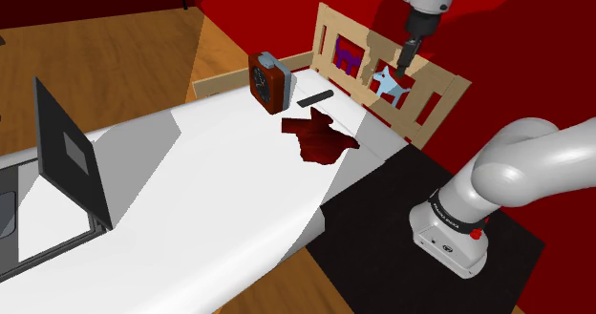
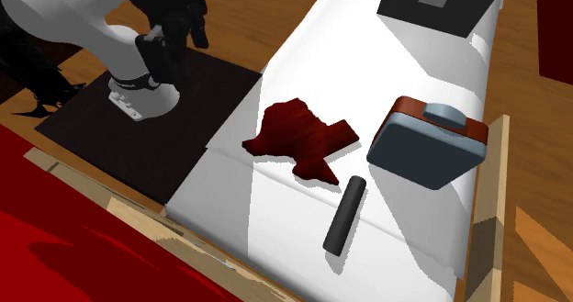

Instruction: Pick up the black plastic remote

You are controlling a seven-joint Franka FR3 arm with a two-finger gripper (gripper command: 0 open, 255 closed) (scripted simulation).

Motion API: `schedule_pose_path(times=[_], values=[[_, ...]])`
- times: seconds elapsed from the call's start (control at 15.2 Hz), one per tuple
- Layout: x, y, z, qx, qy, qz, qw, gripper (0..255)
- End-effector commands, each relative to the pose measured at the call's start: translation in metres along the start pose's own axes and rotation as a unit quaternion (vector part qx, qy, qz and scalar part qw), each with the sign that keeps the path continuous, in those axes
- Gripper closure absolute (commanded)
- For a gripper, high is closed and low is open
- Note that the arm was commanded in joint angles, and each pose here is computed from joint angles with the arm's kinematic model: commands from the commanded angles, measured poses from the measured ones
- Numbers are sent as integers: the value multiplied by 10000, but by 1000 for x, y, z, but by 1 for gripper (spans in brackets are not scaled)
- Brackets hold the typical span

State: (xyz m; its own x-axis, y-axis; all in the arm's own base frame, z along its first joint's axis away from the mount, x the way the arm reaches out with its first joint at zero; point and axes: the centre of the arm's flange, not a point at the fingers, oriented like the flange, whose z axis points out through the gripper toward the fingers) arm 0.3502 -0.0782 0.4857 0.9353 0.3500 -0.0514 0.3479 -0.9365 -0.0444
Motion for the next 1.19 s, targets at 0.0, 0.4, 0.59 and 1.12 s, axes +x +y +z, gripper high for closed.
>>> schedule_pose_path(times=[0.0, 0.4, 0.59, 1.12], values=[[10, 18, 17, 0, 81, -387, 9992, 0], [46, 66, 65, 35, 295, -1456, 9889, 0], [69, 86, 89, 52, 401, -1986, 9793, 0], [140, 127, 151, 96, 676, -3363, 9393, 0]])
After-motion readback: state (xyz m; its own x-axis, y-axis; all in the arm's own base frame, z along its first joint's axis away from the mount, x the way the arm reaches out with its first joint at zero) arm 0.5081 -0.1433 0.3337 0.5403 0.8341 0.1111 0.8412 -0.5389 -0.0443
